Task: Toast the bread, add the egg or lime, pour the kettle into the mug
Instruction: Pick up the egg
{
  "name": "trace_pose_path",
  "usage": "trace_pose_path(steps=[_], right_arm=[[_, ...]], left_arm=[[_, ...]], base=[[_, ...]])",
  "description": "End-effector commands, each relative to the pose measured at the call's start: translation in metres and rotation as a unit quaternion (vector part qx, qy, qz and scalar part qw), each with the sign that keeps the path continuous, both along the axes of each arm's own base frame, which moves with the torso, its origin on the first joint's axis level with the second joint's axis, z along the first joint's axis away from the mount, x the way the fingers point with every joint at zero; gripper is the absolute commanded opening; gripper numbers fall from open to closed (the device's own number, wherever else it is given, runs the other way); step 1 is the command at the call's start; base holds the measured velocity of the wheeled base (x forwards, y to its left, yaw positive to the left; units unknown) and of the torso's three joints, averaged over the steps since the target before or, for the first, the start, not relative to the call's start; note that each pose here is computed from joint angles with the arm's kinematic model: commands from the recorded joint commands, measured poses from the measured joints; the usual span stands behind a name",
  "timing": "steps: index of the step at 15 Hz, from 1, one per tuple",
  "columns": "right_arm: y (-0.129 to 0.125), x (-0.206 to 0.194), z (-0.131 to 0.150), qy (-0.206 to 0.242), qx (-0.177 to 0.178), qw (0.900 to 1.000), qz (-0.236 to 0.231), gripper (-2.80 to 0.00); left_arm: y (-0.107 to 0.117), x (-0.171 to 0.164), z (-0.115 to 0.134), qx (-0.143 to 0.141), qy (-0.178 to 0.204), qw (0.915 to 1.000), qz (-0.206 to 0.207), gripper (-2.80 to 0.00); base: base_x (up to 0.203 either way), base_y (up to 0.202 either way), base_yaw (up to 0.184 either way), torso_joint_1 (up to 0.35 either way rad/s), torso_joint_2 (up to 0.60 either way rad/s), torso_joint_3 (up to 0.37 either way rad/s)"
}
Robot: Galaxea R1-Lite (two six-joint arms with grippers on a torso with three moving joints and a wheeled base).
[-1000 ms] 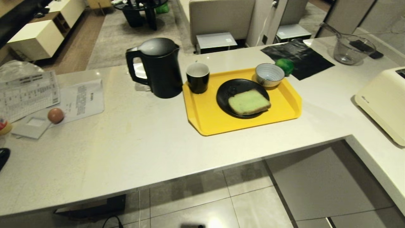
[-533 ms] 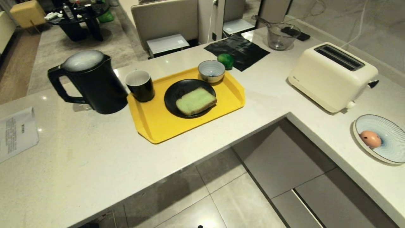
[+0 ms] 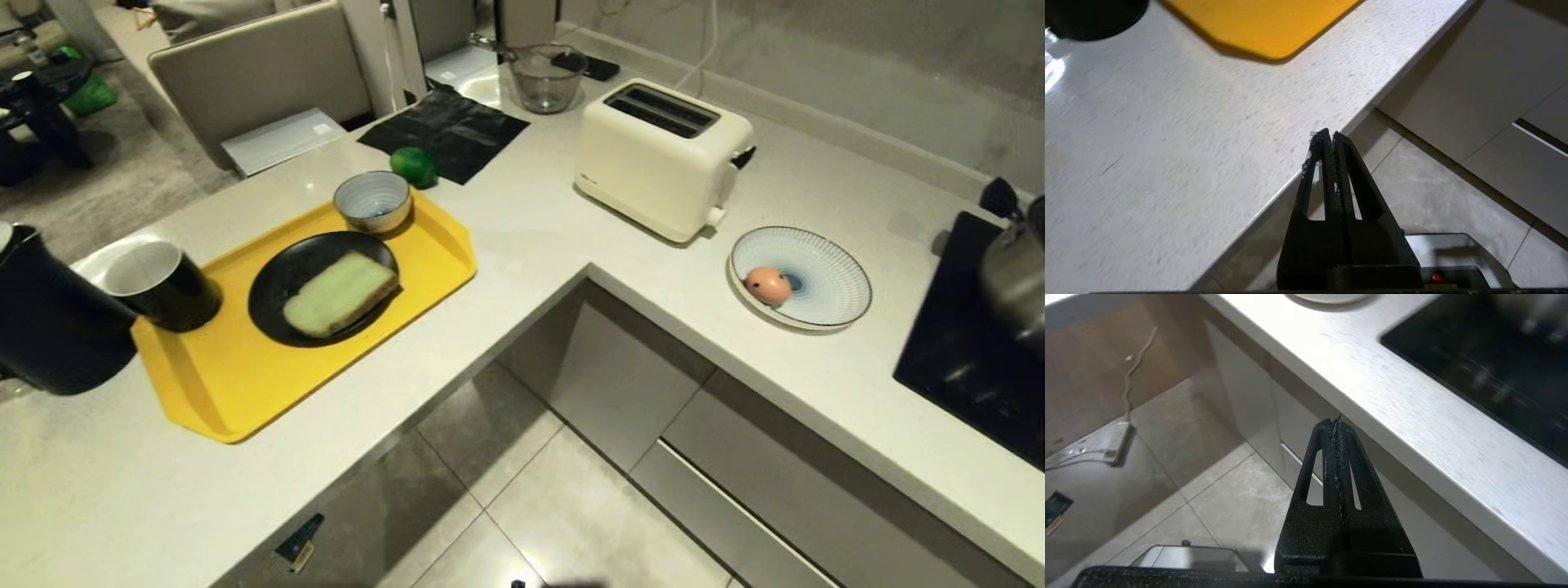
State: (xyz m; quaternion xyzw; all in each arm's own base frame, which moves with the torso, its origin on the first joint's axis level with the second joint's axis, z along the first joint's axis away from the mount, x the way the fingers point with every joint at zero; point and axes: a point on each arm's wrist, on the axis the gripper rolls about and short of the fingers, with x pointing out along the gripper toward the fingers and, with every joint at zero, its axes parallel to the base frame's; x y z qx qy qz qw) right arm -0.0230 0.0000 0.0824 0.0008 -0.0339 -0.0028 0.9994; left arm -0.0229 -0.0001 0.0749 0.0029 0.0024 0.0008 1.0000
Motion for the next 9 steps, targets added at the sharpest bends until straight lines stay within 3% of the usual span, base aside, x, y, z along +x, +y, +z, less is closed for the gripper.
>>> trace_pose_path(steps=[1,3,9], right_arm=[[0.0000,0.0022,-0.0071,0.013,0.000,1.000,0.000,-2.80],[0.0000,0.0022,-0.0071,0.013,0.000,1.000,0.000,-2.80],[0.0000,0.0022,-0.0071,0.013,-0.001,1.000,0.000,-2.80]], left_arm=[[0.0000,0.0001,0.0000,0.000,0.001,1.0000,0.000,-2.80],[0.0000,0.0001,0.0000,0.000,0.001,1.0000,0.000,-2.80],[0.0000,0.0001,0.0000,0.000,0.001,1.0000,0.000,-2.80]], base=[[-0.002,-0.002,-0.144,0.012,0.00,0.002],[-0.006,0.002,-0.094,0.001,0.00,0.003],[0.000,0.000,0.000,0.000,0.00,0.000]])
